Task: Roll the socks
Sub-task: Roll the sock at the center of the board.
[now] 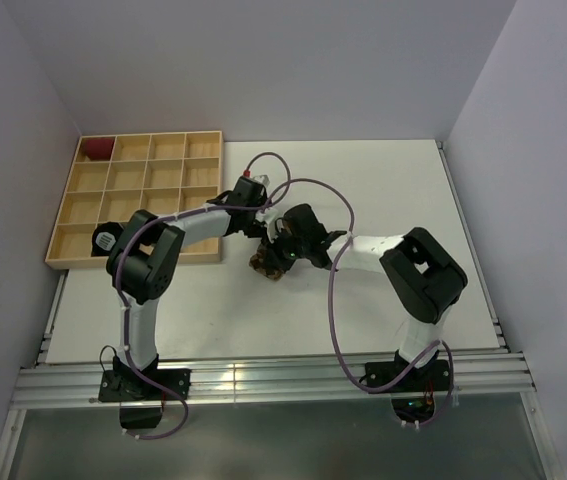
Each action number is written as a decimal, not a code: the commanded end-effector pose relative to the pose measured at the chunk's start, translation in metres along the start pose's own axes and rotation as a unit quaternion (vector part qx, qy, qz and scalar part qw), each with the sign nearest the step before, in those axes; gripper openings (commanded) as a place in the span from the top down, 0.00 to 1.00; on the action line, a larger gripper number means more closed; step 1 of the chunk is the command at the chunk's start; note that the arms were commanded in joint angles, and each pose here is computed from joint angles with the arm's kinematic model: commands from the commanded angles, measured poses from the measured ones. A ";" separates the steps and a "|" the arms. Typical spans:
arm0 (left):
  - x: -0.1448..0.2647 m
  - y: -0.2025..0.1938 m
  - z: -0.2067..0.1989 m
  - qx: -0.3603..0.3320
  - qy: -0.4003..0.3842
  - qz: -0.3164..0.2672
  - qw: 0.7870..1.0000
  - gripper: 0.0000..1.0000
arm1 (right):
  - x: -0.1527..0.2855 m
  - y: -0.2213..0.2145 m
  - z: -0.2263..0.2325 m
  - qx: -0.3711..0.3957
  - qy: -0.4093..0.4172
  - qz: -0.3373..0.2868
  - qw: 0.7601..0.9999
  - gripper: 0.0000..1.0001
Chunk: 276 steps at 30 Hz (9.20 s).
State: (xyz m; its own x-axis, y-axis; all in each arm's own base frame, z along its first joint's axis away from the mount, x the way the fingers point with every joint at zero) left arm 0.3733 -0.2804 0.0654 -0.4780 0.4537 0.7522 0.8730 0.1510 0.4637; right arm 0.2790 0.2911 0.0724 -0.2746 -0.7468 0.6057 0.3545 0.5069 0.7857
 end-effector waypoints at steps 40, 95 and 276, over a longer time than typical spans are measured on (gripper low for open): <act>0.150 0.007 0.047 0.235 0.137 -0.162 0.948 0.37 | -0.024 -0.039 0.025 -0.054 0.036 0.115 0.991 1.00; 0.019 -0.037 0.005 0.174 0.008 -0.012 0.985 0.82 | 0.014 0.007 0.060 0.094 -0.061 0.051 0.992 1.00; 0.189 -0.060 0.010 0.297 -0.086 -0.150 0.939 0.29 | -0.001 -0.053 0.020 -0.265 0.015 0.170 0.949 1.00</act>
State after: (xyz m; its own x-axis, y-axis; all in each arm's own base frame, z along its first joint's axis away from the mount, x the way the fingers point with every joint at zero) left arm 0.2476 -0.1753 0.1953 -0.7844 0.3323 0.5238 0.5596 0.7434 0.3664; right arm 0.2563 0.2985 0.0697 -0.1352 -0.7019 0.6993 0.6952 0.4357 0.5717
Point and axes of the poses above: each gripper's point midway between its finger pads, its own x axis back along the fingers, its own z axis along the line the jaws close on, y = z × x, the point moved 5 cm from there along x, back along the fingers, and after that the axes turned 6 degrees about x, right-handed, at the moved point
